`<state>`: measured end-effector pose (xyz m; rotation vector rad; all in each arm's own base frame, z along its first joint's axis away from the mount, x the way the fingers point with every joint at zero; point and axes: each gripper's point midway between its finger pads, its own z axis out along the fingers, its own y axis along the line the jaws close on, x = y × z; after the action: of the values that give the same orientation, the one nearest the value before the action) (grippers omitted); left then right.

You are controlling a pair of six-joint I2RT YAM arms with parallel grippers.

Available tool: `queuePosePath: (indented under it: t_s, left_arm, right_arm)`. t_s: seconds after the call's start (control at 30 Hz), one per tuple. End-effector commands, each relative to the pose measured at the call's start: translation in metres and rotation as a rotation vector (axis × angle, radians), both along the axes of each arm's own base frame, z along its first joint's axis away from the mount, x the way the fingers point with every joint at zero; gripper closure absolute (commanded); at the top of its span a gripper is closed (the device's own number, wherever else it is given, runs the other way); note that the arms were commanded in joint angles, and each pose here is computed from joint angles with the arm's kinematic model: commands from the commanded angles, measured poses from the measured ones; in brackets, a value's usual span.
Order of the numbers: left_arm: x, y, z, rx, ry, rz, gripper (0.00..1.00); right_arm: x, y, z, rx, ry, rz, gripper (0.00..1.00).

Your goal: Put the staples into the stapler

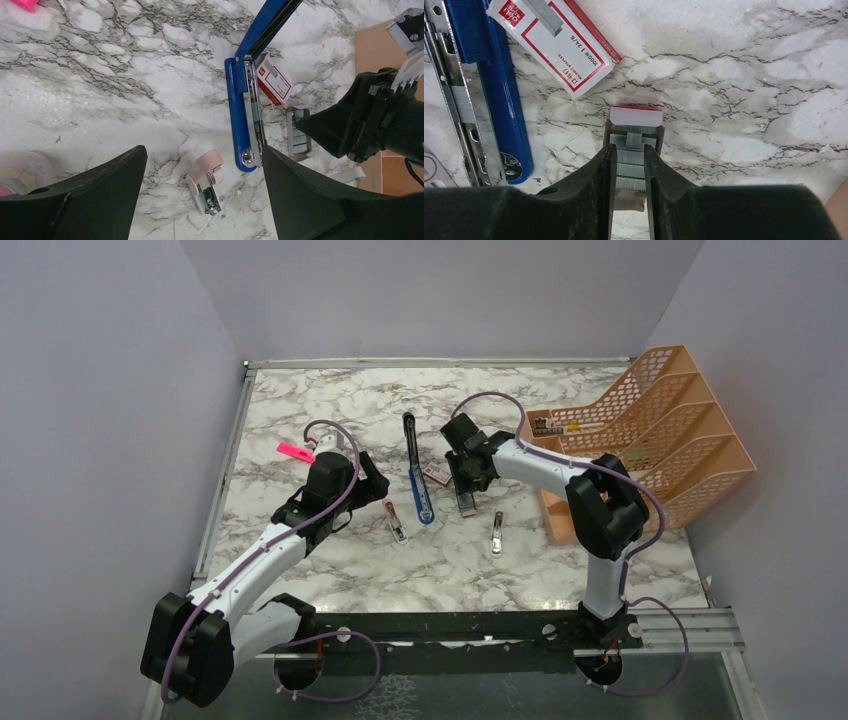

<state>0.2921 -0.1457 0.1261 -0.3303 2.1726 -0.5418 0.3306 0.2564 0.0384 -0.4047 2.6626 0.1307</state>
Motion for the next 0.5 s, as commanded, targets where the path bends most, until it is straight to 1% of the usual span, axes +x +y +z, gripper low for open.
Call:
queuePosePath:
  t_s: [0.0, 0.47]
  left_arm:
    - [0.001, 0.001, 0.004, -0.003, -0.02, 0.001, 0.15]
    - [0.002, 0.002, 0.004, -0.001, -0.02, 0.001, 0.15]
  right_arm:
    - [0.003, -0.005, -0.003, -0.03, -0.001, -0.033, 0.68]
    - [0.004, -0.007, -0.017, -0.044, 0.007, -0.051, 0.69]
